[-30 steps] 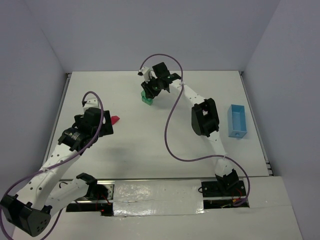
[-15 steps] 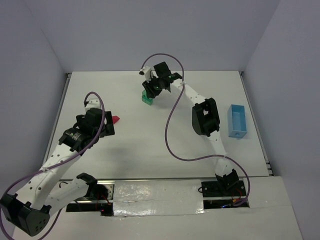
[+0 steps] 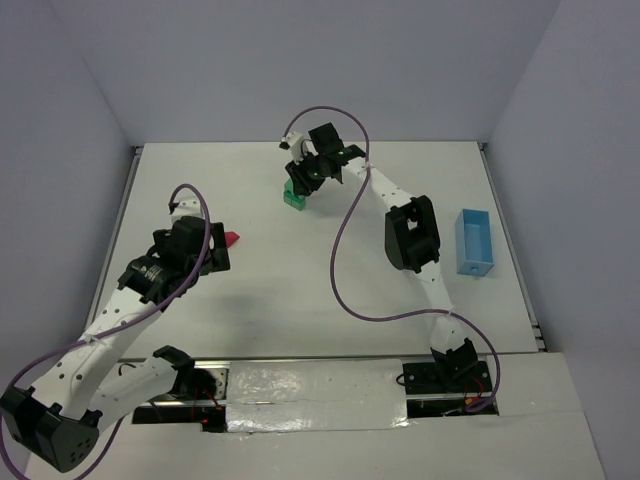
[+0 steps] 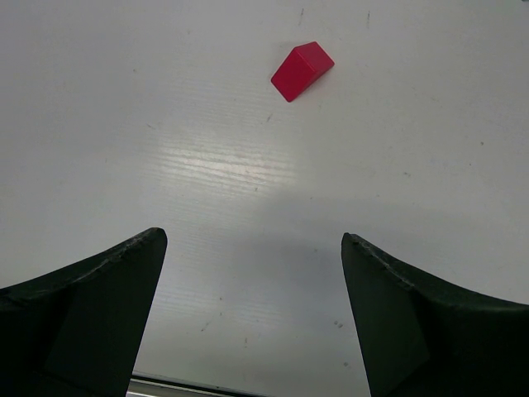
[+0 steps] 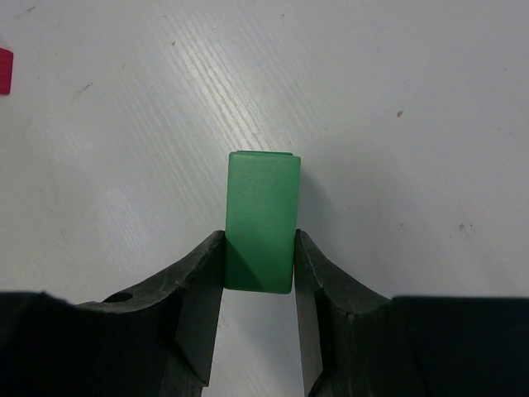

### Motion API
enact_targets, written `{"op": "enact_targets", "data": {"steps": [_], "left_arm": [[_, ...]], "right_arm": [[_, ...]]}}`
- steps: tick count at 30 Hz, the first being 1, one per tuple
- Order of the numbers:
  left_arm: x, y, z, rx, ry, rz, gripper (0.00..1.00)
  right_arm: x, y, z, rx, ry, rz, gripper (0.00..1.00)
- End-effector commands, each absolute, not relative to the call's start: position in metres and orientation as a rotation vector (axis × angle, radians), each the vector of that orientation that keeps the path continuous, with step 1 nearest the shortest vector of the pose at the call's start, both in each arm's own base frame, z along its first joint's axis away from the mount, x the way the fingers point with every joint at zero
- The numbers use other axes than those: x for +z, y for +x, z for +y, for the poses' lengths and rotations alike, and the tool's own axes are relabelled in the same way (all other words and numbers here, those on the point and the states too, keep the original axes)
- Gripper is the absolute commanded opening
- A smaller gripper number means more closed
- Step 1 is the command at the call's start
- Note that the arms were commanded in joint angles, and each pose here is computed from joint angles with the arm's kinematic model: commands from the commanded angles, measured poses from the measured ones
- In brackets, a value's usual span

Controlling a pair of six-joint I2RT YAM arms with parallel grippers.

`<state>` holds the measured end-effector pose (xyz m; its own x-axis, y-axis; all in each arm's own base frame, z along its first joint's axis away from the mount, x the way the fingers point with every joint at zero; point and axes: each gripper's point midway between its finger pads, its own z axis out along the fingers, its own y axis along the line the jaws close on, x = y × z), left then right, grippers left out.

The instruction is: Build the wood block tower

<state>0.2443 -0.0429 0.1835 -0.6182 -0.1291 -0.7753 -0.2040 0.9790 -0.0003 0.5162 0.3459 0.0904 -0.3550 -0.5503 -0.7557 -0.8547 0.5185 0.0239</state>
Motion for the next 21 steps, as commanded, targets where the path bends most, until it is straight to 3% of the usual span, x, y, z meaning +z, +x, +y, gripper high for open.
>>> {"op": "enact_targets", "data": {"steps": [1, 21], "left_arm": [[0.1852, 0.2497, -0.0469, 0.101, -0.210, 2.228, 1.00], [0.1853, 0.2487, -0.0511, 0.088, -0.190, 2.228, 1.00]], "right_arm": [[0.1300, 0.5224, 0.3538, 0.562, -1.127, 1.961, 0.20], [0.1207, 0.5213, 0.3558, 0.541, -1.146, 1.972, 0.26]]}}
